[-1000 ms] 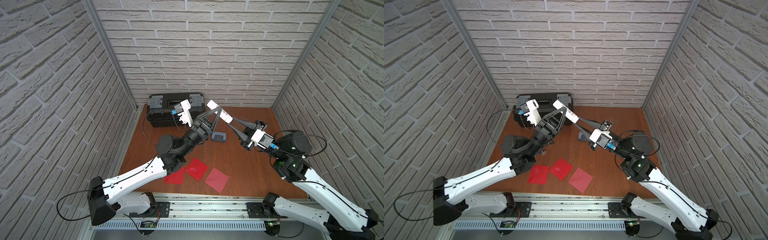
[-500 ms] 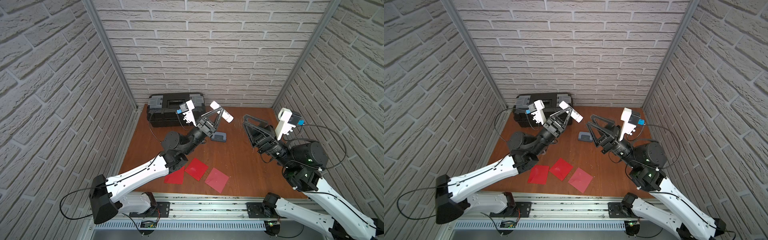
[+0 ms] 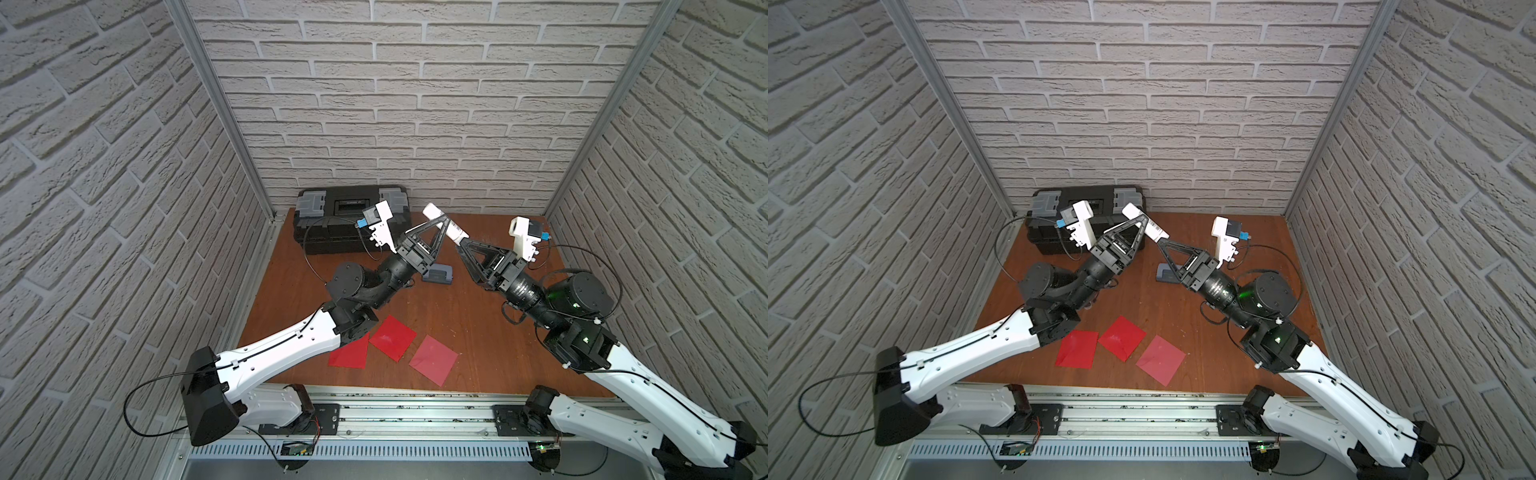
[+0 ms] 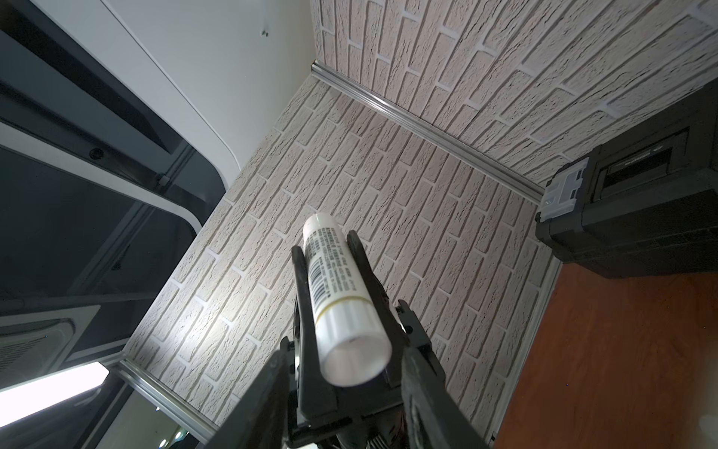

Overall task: Seal the envelope with a glue stick
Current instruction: Screw the glue stick.

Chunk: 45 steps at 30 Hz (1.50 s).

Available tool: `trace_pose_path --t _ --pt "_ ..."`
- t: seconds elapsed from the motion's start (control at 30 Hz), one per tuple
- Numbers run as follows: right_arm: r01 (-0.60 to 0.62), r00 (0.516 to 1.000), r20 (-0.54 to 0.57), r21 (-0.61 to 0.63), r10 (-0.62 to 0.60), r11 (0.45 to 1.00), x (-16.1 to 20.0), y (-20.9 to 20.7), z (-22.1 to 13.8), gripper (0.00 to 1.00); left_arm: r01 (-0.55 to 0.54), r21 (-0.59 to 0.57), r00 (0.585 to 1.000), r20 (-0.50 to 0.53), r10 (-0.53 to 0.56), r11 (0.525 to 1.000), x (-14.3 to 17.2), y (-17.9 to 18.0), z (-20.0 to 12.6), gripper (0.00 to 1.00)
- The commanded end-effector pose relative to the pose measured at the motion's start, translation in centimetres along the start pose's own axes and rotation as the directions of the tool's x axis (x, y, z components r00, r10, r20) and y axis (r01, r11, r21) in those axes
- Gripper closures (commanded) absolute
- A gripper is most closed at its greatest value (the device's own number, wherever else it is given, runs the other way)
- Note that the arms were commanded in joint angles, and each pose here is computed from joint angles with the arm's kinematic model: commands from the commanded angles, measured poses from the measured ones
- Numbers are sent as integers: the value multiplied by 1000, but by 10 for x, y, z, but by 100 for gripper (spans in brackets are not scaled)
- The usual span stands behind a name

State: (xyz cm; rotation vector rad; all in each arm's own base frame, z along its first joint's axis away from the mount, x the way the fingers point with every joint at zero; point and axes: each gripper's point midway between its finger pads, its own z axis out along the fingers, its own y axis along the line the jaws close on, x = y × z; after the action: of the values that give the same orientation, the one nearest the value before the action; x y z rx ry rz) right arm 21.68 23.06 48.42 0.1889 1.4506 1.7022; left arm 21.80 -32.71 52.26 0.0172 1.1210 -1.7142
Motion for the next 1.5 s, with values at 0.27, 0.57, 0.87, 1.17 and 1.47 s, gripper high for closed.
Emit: trace_pose_path --t 0.27,0.57,0.87,1.17,1.47 --pt "-25 997 75 -58 29 998 -14 14 -2 60 -2 52 998 56 -1 999 -16 -13 -1 100" --pt "-24 997 70 -78 29 997 -15 19 4 67 2 51 998 55 -5 999 -16 -12 -1 100" --pt "257 959 134 -39 -250 966 -24 25 -4 83 3 48 999 54 -6 999 -15 -11 -1 100" --pt "967 44 260 -254 -965 -24 30 80 -15 91 20 40 999 47 -21 999 -12 -7 1 100" --pt "956 -145 300 -201 -943 -212 35 72 -19 76 20 36 999 44 -22 999 -11 -6 1 100"
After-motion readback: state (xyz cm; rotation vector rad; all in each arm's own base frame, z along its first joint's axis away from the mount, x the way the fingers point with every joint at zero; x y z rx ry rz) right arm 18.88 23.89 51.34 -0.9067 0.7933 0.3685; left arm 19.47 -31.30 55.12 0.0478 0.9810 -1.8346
